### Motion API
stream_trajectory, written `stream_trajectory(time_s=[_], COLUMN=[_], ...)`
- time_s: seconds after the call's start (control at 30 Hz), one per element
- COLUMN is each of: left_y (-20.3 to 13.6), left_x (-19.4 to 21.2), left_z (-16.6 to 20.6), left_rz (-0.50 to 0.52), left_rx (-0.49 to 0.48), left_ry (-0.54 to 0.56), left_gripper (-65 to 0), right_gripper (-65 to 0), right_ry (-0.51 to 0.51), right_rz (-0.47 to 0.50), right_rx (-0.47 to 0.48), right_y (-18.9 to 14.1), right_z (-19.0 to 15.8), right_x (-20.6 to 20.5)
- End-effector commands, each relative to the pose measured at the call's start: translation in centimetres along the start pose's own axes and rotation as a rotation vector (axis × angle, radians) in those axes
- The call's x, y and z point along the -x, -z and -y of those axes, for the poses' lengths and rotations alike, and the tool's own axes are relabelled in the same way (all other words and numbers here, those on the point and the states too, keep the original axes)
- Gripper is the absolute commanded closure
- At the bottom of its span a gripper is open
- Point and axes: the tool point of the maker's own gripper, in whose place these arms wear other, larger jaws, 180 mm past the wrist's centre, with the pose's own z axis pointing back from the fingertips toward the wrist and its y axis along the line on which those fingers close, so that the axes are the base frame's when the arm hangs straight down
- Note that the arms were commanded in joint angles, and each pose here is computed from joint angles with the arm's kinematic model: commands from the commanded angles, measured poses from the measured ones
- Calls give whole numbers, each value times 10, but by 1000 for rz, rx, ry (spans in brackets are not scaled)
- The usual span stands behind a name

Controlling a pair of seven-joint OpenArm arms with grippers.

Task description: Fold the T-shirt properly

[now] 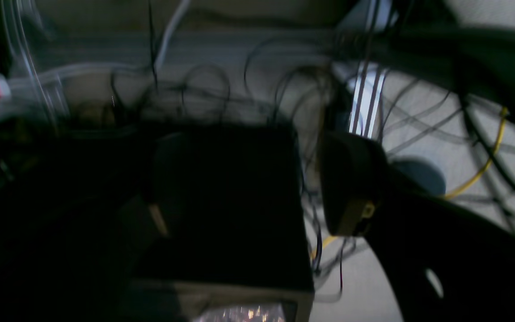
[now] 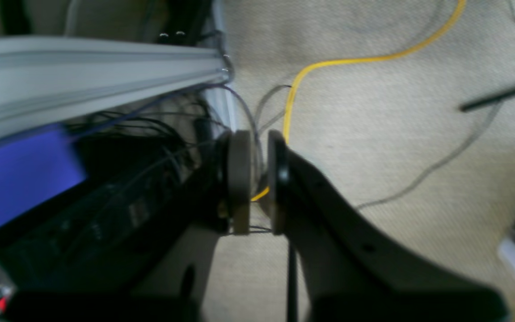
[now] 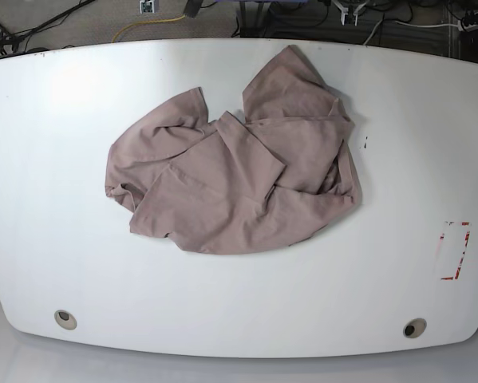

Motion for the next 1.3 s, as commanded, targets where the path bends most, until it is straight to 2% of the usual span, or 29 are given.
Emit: stream_trajectory(time_s=[0.0,0.27,0.43,0.63,0.8,0.97,1.27], left_y=[-12,-54,-89,-126,-158,-188,-231], left_x=[5,-4,-6,-16,-26,-52,-92], left_z=[-7,-23,-26,-33,-51,-57,-54], left_rz=[34,139,186,241,286,362,475], left_rx=[-6,4,25,46,4,-13,-12], left_ry=[14,72,112,169,168,176,197], left_gripper=[-406,-406,-406,-406,-407,-407,-407], right_gripper=[-65,-65,-65,-65,-65,-65,-65], right_ry=[-1,9,39,40,47,84,54], right_rz=[-2,43,111,161,202,286,394], right_rx=[-8,-46,-16,-53,-43,-17,-9], right_y=[-12,-43,-76,-110,-140,-166,-204], right_z=[0,-17,-9,-27,-28,-34,-35], right_x=[12,22,15,9,1,-22,-63])
